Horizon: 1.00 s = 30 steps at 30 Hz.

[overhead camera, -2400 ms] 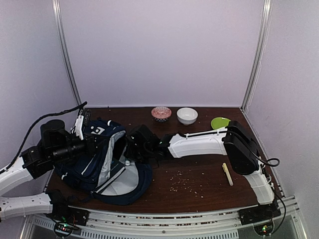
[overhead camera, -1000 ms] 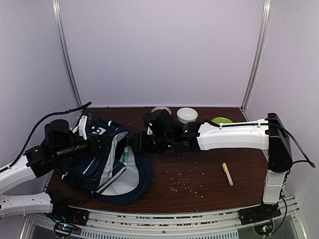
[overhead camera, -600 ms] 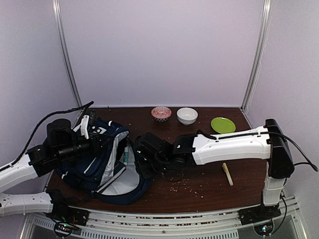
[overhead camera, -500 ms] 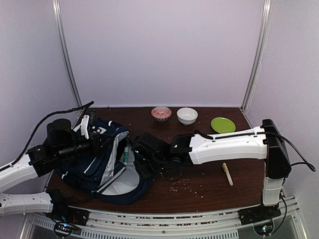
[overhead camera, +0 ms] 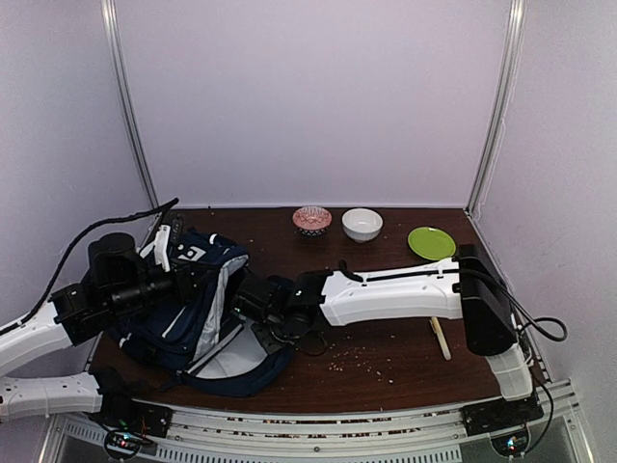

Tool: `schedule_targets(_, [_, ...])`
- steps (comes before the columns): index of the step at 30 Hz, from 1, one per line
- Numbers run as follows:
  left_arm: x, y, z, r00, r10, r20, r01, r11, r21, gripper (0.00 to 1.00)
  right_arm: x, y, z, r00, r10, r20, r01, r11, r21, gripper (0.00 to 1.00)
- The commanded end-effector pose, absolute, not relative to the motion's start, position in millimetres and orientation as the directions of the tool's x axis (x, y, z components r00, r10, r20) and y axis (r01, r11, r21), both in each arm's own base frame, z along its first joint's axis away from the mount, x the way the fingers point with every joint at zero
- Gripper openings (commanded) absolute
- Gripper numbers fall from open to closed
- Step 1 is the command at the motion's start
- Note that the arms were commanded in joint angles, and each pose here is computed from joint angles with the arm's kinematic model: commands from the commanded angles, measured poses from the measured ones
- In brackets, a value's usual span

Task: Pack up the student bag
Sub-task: Adjust the student bag at the center of the board.

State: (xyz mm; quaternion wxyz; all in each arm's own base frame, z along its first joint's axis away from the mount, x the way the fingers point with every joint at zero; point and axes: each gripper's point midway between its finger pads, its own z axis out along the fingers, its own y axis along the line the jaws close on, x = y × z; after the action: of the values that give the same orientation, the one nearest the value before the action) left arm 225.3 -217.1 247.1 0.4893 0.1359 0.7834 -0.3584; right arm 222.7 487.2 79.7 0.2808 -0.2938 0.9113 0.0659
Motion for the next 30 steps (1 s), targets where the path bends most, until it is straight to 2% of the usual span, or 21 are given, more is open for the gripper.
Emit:
schedule_targets(1, [230.9,-210.9,270.7,-0.408,-0.205,-0.89,0.571,0.703,-0.424,0.0,240.9,455.3,85.8,-0.649,-0.504,-0.57,-0.5,0.847,-0.179,0.36])
schedule_targets(5, [229.8,-210.2,268.7,-0.411,-0.199,-0.89,0.57,0.705,-0.422,0.0,250.5,443.2,111.0,-0.649,-0.426,-0.63,-0.453,0.882,-0.129,0.12])
schedule_targets(8, [229.6,-212.2,270.0,-0.412,-0.19,-0.891,0.579,0.701,-0.417,0.0,261.6,432.6,140.5,-0.654,-0.327,-0.683,-0.404,0.913,-0.051,0.02])
schedule_targets(11, [228.2,-218.6,273.0,-0.411,-0.161,-0.897,0.608,0.685,-0.402,0.0,271.4,422.5,165.7,-0.679,-0.175,-0.714,-0.353,0.929,0.109,0.01])
schedule_targets(15, [229.1,-232.9,280.3,-0.396,-0.091,-0.914,0.666,0.657,-0.354,0.0,287.6,411.9,195.8,-0.703,0.032,-0.71,-0.306,0.888,0.343,0.02])
schedule_targets(17, [235.0,-239.0,289.3,-0.365,-0.066,-0.929,0.686,0.656,-0.316,0.0,298.3,406.0,206.0,-0.709,0.089,-0.7,-0.286,0.871,0.4,0.02])
schedule_targets(20, [251.1,-250.1,286.1,-0.358,-0.051,-0.932,0.682,0.668,-0.298,0.0,311.9,397.1,205.6,-0.707,0.105,-0.7,-0.261,0.88,0.396,0.02])
schedule_targets(23, [257.3,-269.0,271.2,-0.414,-0.041,-0.91,0.697,0.629,-0.345,0.0,312.5,390.1,182.3,-0.734,0.077,-0.675,-0.245,0.897,0.368,0.06])
schedule_targets(27, [256.4,-278.1,254.2,-0.466,-0.08,-0.881,0.689,0.591,-0.419,0.0,294.7,381.6,150.3,-0.777,0.011,-0.629,-0.266,0.901,0.344,0.29])
schedule_targets(28, [256.5,-278.4,252.6,-0.469,-0.091,-0.879,0.687,0.587,-0.427,0.0,291.6,377.9,148.1,-0.782,0.004,-0.623,-0.265,0.903,0.338,0.37])
schedule_targets(30, [258.0,-279.2,247.6,-0.471,-0.099,-0.876,0.683,0.588,-0.434,0.0,286.8,373.1,149.4,-0.786,-0.018,-0.618,-0.272,0.908,0.32,0.47])
